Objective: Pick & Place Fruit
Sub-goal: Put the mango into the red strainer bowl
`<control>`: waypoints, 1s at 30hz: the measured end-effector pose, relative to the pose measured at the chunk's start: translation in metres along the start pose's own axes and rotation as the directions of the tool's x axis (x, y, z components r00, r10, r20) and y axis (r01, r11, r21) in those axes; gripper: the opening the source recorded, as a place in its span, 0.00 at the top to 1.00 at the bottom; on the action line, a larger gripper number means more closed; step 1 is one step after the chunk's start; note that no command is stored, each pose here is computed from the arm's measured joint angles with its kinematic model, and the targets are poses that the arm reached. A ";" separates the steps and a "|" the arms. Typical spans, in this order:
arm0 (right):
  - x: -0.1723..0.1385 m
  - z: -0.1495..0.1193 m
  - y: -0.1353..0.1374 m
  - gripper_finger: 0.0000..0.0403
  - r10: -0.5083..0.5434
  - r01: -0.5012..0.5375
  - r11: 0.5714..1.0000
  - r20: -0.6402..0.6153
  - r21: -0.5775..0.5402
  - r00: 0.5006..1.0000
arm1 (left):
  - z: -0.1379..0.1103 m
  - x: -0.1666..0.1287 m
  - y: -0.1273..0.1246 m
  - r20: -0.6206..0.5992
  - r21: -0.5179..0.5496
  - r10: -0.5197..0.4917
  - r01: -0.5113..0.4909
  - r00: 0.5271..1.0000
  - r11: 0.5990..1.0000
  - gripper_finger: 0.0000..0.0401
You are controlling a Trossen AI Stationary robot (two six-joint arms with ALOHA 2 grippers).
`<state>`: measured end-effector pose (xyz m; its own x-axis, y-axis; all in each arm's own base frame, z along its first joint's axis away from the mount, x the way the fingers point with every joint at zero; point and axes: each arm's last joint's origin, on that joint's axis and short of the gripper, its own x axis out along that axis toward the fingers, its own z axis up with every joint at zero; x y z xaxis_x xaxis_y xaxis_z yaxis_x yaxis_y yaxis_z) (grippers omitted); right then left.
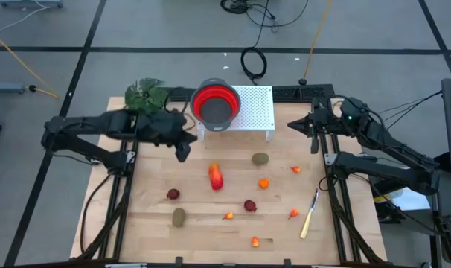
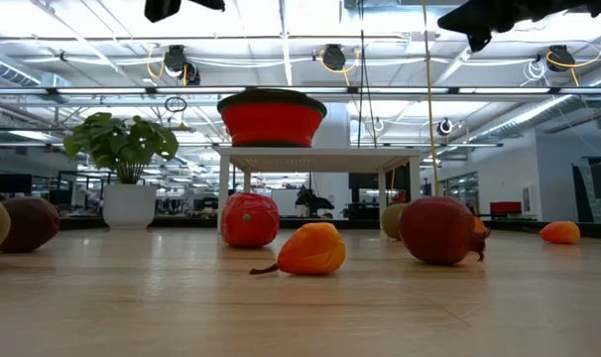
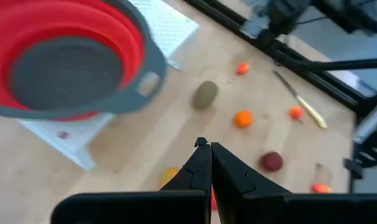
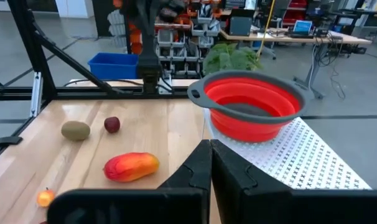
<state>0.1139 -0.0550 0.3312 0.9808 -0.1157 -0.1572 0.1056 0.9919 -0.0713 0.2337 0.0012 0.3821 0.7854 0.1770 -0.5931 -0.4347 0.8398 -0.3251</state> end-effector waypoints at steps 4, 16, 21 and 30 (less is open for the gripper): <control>-0.007 -0.008 0.004 1.00 0.000 0.000 1.000 0.004 0.006 1.000 | -0.025 0.014 -0.003 0.042 0.018 -0.066 0.065 0.997 0.998 0.99; -0.012 -0.060 0.013 1.00 -0.052 0.053 0.993 -0.015 0.107 0.999 | -0.077 0.030 -0.002 0.165 0.090 -0.231 0.219 0.959 0.972 0.98; 0.002 -0.093 0.010 1.00 -0.100 0.099 0.973 -0.005 0.208 0.995 | -0.086 0.033 0.002 0.176 0.103 -0.247 0.232 0.953 0.967 0.99; 0.016 -0.113 0.023 1.00 -0.022 -0.053 0.956 0.248 0.289 0.969 | -0.089 0.032 0.004 0.163 0.159 -0.242 0.217 0.956 0.963 0.98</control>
<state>0.1135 -0.0399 0.2159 0.9883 -0.1203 0.0934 0.0968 0.9696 0.2246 0.2179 -0.0358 0.2964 0.9283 0.0497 -0.3684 -0.1784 0.9290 -0.3243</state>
